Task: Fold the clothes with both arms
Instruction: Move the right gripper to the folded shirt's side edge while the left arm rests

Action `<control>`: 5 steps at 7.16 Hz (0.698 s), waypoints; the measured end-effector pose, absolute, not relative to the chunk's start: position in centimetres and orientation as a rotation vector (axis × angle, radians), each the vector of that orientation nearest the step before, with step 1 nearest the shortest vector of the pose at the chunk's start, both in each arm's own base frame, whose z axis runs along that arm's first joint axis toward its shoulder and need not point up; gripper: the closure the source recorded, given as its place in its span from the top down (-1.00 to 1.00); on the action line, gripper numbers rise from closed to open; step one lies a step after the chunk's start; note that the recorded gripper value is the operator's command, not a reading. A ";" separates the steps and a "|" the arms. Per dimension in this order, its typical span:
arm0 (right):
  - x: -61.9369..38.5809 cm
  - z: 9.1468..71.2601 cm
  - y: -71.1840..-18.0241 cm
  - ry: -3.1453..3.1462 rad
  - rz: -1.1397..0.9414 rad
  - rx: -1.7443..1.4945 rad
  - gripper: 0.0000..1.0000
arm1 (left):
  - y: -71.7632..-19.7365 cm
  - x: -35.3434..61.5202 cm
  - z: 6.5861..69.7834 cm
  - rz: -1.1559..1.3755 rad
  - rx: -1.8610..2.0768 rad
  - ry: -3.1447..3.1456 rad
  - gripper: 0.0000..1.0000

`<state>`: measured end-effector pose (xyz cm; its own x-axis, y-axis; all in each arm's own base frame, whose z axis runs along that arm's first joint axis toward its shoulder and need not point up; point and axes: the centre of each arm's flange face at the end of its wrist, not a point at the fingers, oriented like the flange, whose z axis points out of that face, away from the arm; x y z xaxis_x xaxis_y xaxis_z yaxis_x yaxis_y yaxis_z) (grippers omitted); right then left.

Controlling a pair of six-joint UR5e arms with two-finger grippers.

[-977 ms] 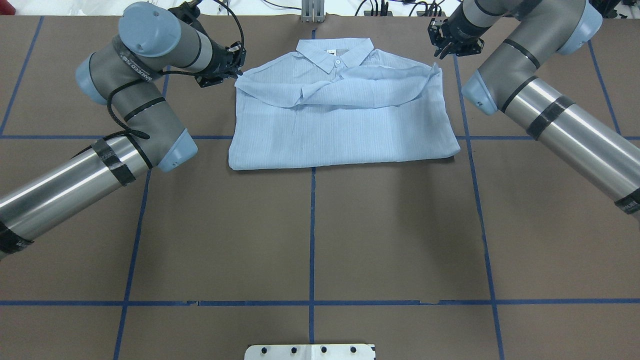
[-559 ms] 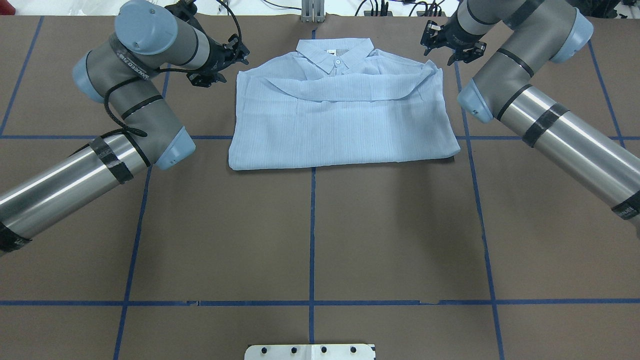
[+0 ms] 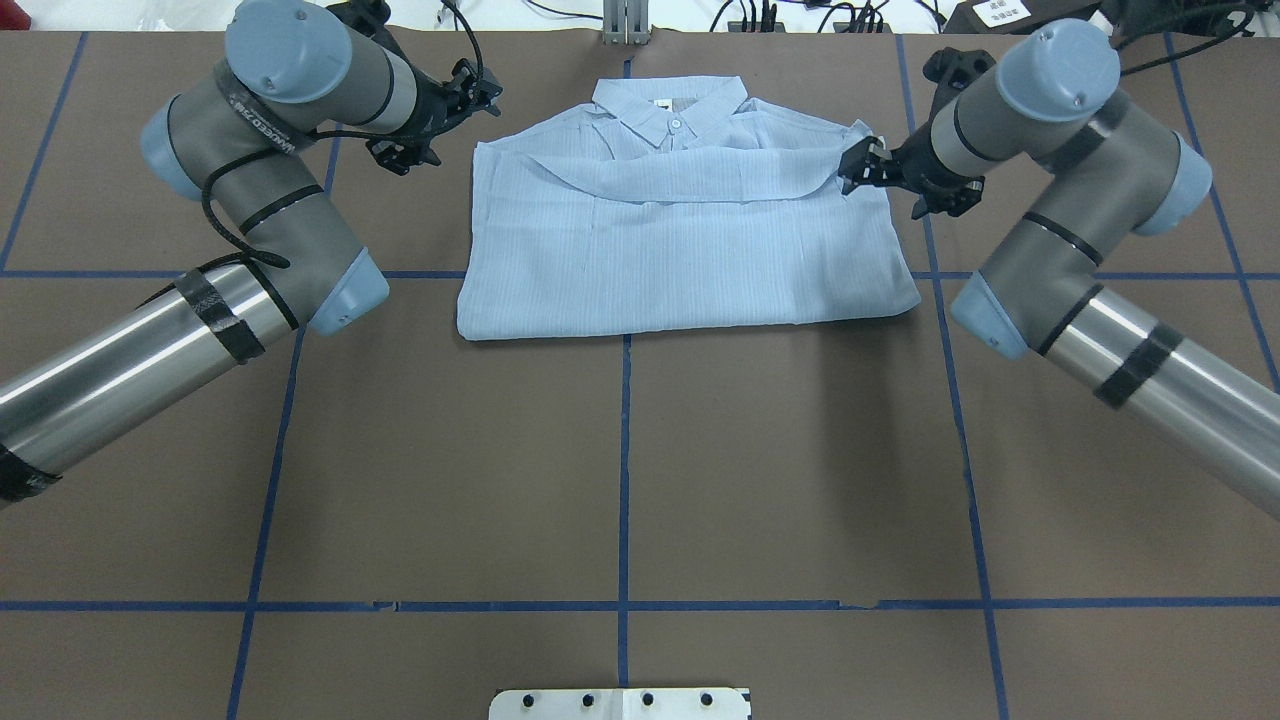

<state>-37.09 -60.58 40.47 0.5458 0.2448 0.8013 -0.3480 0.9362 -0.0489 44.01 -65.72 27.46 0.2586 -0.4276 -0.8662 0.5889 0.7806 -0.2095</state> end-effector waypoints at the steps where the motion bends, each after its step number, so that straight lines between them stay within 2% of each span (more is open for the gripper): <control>1: -36.8 41.9 -57.7 -0.927 0.334 0.106 0.99 | -65.7 44.0 27.4 -0.693 0.168 1.115 1.00; 2: -37.4 43.3 -55.5 -0.915 0.315 0.090 0.97 | -65.6 43.9 27.2 -0.692 0.169 1.117 1.00; 3: -38.7 44.3 -54.0 -0.898 0.295 0.076 0.75 | -65.5 43.9 27.1 -0.692 0.169 1.120 1.00; 4: -39.5 44.8 -53.3 -0.883 0.286 0.067 -0.01 | -65.5 43.8 27.1 -0.691 0.169 1.121 1.00; 5: -39.8 45.0 -53.0 -0.877 0.280 0.062 -0.15 | -65.5 43.8 27.2 -0.691 0.169 1.121 1.00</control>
<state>-39.78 -53.03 45.03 0.6056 0.2165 0.7658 -0.2670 0.9618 -0.0608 43.79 -65.45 27.17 0.2527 -0.4238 -0.8698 0.5869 0.7818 -0.2104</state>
